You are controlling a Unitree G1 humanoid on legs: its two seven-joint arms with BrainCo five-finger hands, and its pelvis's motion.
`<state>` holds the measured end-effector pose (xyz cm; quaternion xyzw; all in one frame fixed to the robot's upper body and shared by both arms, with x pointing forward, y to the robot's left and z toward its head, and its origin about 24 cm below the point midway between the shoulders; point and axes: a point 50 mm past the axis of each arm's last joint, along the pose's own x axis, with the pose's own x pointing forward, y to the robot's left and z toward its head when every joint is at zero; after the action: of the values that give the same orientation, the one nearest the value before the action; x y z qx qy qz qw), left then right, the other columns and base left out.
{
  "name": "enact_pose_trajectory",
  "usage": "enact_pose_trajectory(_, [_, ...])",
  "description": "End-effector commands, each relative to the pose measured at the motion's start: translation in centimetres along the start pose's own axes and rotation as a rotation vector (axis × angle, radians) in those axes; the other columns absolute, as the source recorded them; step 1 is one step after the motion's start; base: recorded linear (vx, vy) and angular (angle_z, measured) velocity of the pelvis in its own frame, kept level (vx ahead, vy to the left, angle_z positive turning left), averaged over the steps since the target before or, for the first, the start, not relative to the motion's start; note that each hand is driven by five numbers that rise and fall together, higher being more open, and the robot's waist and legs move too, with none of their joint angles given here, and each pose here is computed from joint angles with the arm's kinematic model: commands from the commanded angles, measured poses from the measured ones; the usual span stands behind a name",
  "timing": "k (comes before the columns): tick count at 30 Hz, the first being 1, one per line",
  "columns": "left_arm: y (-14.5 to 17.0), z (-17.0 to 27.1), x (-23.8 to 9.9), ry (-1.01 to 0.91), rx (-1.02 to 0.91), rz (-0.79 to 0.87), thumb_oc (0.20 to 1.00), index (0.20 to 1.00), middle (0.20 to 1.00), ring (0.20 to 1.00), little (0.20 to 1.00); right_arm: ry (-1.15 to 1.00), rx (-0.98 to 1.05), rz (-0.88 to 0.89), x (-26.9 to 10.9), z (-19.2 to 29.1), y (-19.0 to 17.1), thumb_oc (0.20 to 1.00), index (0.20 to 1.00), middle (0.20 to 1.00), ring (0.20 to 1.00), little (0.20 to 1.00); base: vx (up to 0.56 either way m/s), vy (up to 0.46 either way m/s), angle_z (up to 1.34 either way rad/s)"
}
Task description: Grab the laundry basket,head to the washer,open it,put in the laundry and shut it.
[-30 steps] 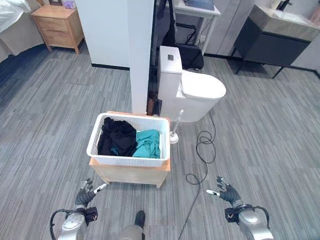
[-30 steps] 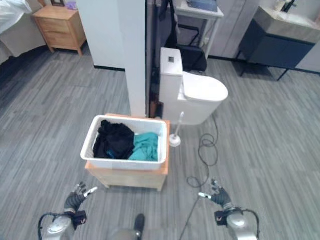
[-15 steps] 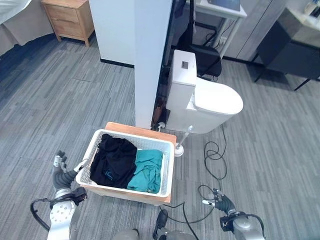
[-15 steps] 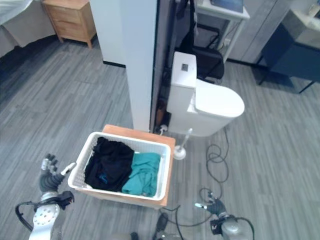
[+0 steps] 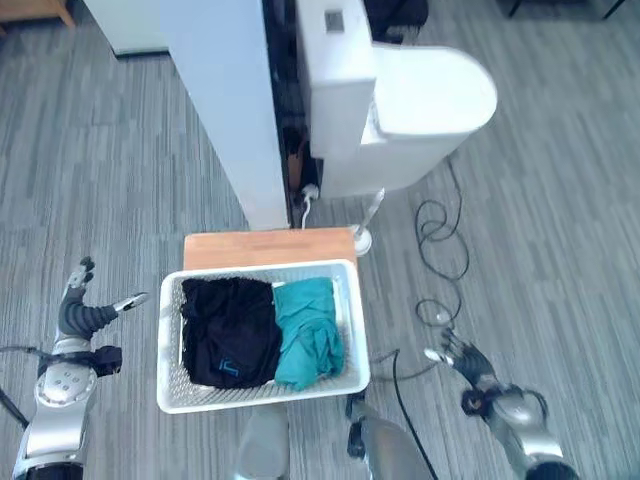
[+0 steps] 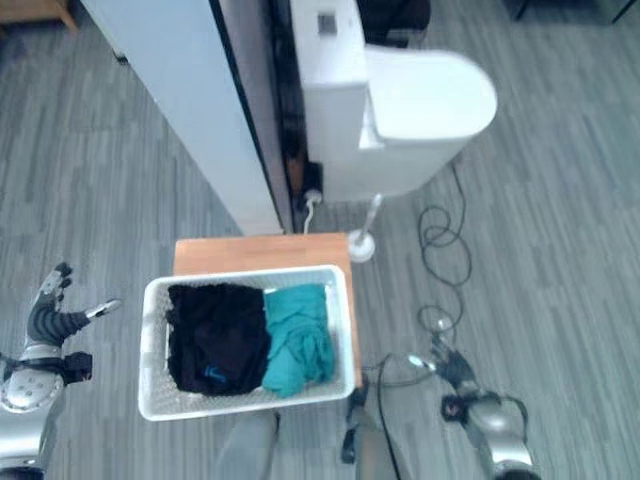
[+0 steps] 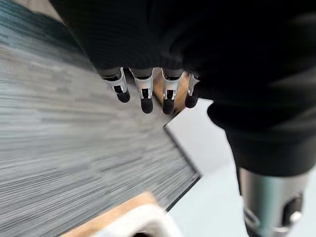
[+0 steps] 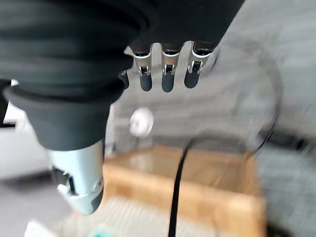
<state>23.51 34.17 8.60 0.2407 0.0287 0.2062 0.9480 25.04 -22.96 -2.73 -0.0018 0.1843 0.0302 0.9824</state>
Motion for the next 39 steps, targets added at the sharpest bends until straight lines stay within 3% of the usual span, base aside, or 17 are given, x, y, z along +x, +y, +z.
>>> enact_pose_trajectory(1, [1.3,-0.3,-0.5,0.002,-0.007,0.067,1.000,1.000,1.000,1.000,1.000,-0.012,-0.019,0.011,-0.4,0.3,-0.3,1.000,1.000,1.000,1.000,1.000,-0.04,0.031,0.03])
enact_pose_trajectory(5, [-0.9,-0.8,-1.4,0.011,-0.181,0.034,1.000,1.000,1.000,1.000,1.000,-0.008,-0.030,0.017,-0.1,0.3,0.4,1.000,1.000,1.000,1.000,1.000,-0.03,0.024,0.00])
enact_pose_trajectory(8, [-5.1,-1.4,-2.9,0.059,-0.581,-0.057,1.000,1.000,1.000,1.000,1.000,-0.008,-0.006,0.013,0.2,0.4,0.7,1.000,1.000,1.000,1.000,1.000,-0.02,0.033,-0.01])
enact_pose_trajectory(11, [-7.2,-1.7,-4.3,0.112,-0.715,-0.150,1.000,1.000,1.000,1.000,1.000,-0.015,0.020,0.017,0.3,0.7,0.8,1.000,1.000,1.000,1.000,1.000,-0.01,0.056,-0.01])
enact_pose_trajectory(12, [-9.0,-2.7,-5.8,0.207,-0.808,-0.214,1.000,1.000,1.000,1.000,1.000,-0.026,0.042,0.021,0.4,1.0,0.9,1.000,1.000,1.000,1.000,1.000,0.01,0.054,-0.03])
enact_pose_trajectory(18, [-10.7,-4.2,-7.6,0.340,-0.731,-0.328,1.000,1.000,1.000,1.000,1.000,-0.062,0.004,0.032,0.3,2.0,0.6,1.000,1.000,1.000,1.000,1.000,0.02,0.017,-0.04])
enact_pose_trajectory(30, [-10.5,-4.6,-6.9,0.341,-0.574,-0.392,1.000,1.000,1.000,1.000,1.000,-0.148,-0.009,0.092,0.1,4.1,1.3,1.000,1.000,1.000,1.000,1.000,0.01,0.001,-0.04])
enact_pose_trajectory(35, [-10.1,-4.8,-6.2,0.320,-0.443,-0.398,1.000,1.000,1.000,1.000,1.000,-0.174,-0.022,0.121,0.2,4.9,1.8,1.000,1.000,1.000,1.000,1.000,-0.01,0.013,-0.10])
enact_pose_trajectory(39, [-9.0,-6.9,-4.6,0.346,-0.148,-0.372,1.000,1.000,1.000,1.000,1.000,-0.217,-0.039,0.191,0.3,6.3,2.9,1.000,1.000,1.000,1.000,1.000,0.00,0.021,-0.13])
